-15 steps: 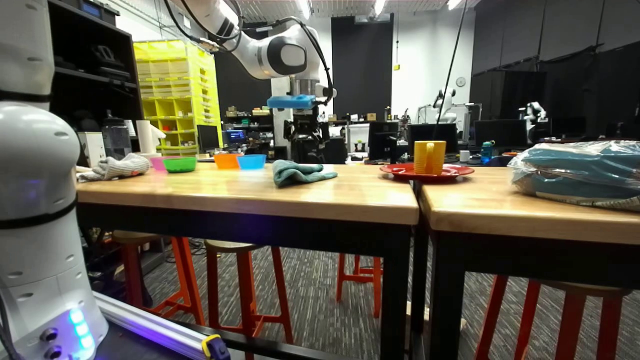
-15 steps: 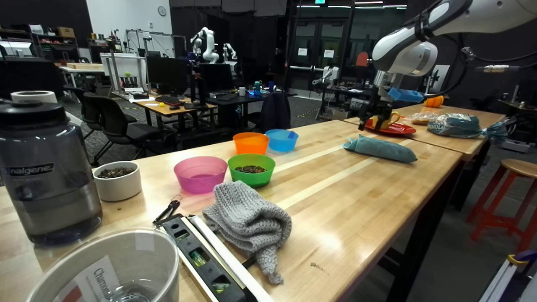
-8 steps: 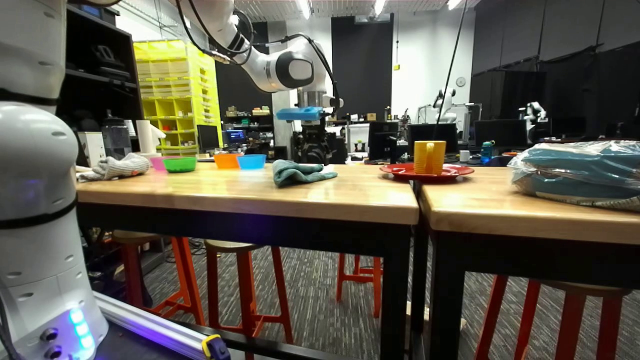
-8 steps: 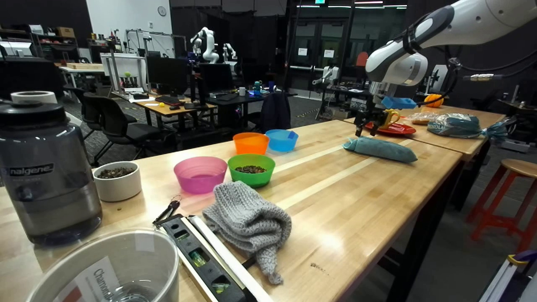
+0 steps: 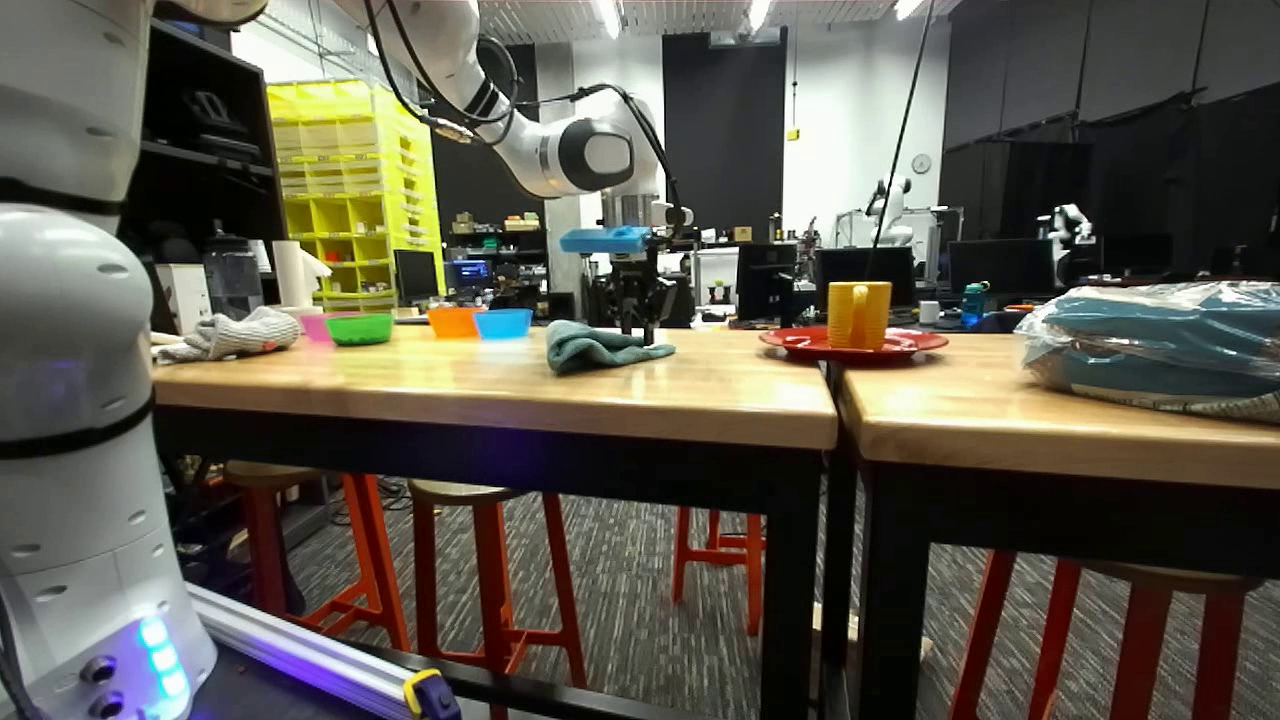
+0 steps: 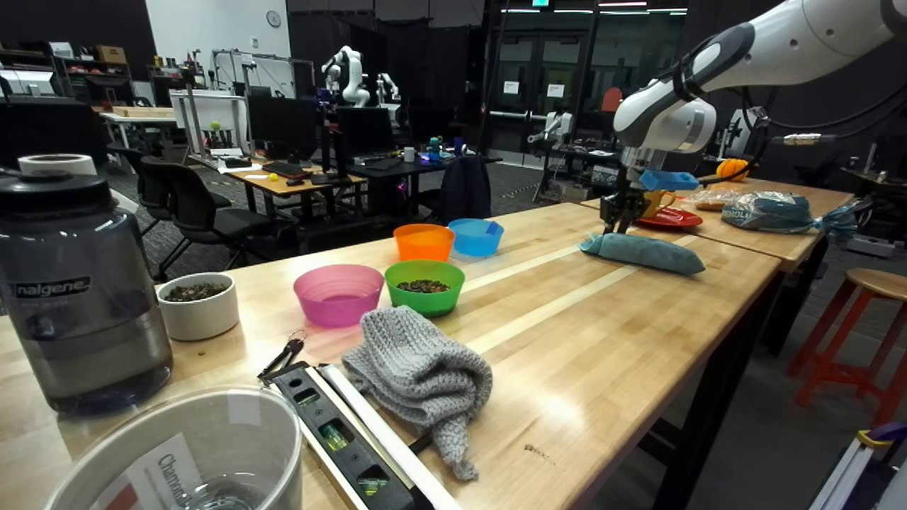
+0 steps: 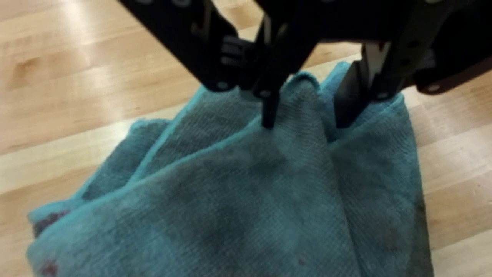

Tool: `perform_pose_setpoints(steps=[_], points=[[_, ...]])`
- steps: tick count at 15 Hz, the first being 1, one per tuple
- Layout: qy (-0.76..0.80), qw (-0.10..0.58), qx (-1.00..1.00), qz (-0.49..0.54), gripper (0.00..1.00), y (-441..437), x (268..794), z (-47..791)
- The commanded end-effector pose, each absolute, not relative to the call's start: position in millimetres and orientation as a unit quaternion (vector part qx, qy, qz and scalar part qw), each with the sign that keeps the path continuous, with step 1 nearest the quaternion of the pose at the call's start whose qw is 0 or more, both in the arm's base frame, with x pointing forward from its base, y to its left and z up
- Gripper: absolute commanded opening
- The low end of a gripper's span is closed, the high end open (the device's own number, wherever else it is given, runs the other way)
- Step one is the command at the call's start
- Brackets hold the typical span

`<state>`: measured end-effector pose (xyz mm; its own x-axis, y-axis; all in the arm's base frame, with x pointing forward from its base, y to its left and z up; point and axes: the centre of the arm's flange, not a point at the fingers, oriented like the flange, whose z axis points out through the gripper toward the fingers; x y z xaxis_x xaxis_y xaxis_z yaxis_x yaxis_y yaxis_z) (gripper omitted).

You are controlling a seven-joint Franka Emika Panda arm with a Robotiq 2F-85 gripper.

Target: Unfold the blue cloth

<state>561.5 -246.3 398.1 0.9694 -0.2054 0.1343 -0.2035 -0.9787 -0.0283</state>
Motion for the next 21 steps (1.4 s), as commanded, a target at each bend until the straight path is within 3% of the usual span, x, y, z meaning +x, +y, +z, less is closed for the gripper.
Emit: perform_pose_setpoints(steps=[1, 3, 21], points=[[0.109, 0.014, -0.990, -0.083, 0.12, -240, 557, 411], [0.107, 0.016, -0.990, -0.089, 0.00, -234, 552, 419], [0.101, 0.038, -0.962, -0.249, 0.00, -209, 510, 596]])
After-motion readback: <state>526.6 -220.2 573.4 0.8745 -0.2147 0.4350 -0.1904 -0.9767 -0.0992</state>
